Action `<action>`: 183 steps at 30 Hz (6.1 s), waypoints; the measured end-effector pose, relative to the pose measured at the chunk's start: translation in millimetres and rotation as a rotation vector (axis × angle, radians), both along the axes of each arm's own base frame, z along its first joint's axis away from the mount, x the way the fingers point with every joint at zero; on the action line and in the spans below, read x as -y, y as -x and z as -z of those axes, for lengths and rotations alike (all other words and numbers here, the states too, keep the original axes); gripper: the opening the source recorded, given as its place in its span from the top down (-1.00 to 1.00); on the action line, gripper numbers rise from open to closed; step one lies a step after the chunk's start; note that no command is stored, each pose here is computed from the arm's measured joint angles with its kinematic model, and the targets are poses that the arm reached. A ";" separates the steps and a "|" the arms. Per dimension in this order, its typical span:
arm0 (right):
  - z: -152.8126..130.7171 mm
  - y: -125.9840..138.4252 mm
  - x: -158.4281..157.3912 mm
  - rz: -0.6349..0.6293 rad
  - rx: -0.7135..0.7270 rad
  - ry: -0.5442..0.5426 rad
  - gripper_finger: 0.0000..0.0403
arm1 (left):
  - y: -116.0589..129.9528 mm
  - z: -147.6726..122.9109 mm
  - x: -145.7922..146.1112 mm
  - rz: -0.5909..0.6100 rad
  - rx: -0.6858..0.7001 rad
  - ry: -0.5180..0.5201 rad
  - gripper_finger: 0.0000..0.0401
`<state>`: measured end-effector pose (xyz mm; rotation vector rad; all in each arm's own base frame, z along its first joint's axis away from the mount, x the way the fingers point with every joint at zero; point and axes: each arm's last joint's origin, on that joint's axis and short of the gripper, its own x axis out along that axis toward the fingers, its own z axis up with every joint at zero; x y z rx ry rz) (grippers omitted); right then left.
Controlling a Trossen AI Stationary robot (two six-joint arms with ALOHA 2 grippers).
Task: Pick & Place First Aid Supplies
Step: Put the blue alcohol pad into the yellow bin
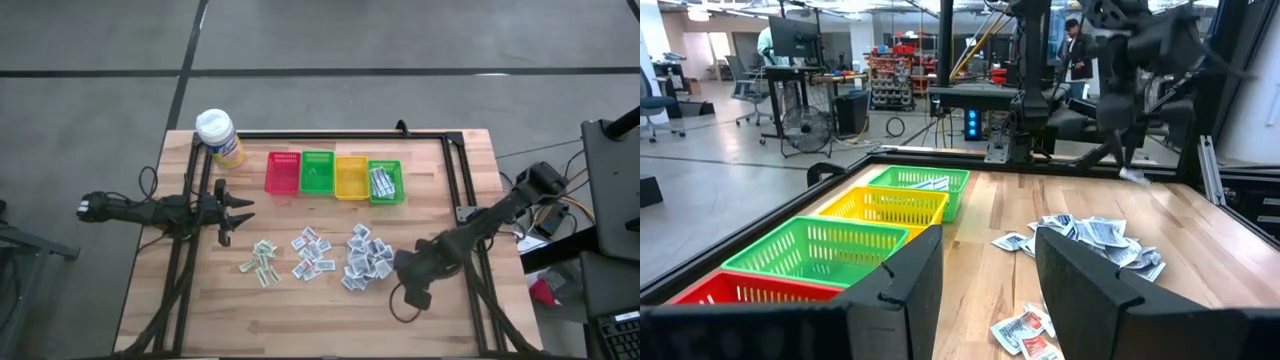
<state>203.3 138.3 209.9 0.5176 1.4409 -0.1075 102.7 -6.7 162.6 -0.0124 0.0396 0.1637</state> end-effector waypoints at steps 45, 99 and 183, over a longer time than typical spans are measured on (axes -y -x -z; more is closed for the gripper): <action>-36.7 63.1 63.1 0.340 1.769 -0.150 0.96 | 0.0 -1.1 0.0 0.000 0.012 0.006 0.21; -49.4 -88.6 172.3 0.227 0.368 0.769 0.96 | -0.1 -0.6 0.0 0.000 0.008 0.013 0.21; 25.8 -122.6 294.1 -0.027 0.209 0.413 0.56 | -0.4 0.0 0.1 -0.001 0.001 0.011 0.21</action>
